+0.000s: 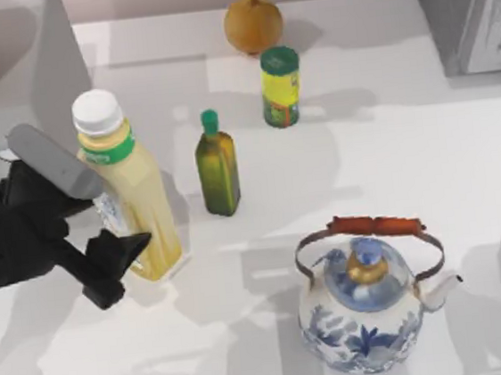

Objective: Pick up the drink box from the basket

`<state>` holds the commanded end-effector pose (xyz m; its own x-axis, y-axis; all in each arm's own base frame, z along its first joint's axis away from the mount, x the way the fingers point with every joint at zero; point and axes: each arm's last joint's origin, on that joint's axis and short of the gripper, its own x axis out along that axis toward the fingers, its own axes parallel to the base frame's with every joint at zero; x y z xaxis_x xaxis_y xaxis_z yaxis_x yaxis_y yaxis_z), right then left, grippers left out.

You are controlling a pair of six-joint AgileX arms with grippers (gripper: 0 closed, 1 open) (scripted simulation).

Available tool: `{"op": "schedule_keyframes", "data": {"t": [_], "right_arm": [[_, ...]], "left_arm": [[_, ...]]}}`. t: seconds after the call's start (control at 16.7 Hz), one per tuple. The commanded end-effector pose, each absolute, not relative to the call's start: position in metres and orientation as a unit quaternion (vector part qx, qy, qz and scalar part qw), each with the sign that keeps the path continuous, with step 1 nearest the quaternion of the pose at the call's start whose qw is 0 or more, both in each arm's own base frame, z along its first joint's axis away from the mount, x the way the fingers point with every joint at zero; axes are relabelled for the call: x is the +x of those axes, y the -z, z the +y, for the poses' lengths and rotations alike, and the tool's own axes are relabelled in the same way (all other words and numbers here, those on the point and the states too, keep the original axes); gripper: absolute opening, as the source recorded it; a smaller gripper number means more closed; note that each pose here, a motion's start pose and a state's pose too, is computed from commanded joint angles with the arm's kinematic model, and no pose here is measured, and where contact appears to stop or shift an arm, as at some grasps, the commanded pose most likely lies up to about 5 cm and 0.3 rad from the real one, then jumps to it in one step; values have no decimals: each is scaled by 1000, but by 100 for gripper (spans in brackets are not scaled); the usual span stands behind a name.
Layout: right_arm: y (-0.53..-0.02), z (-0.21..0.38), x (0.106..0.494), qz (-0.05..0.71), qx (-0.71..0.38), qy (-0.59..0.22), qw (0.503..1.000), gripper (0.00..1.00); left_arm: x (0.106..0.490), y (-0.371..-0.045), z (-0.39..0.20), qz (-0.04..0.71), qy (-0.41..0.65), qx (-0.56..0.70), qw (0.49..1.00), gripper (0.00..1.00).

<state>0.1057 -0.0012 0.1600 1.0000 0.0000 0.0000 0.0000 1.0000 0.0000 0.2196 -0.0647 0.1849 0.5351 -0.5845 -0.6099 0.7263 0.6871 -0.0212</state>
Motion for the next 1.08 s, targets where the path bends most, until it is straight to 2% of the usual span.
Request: {"op": "schedule_keyframes", "data": {"t": [0.36,1.08], "right_arm": [[-160,-1,106,0,0,0,1000,100],[-160,-1,106,0,0,0,1000,100]], "left_arm": [[222,-178,-69,299,378,118,868,0],[222,-178,-69,299,378,118,868,90]]}}
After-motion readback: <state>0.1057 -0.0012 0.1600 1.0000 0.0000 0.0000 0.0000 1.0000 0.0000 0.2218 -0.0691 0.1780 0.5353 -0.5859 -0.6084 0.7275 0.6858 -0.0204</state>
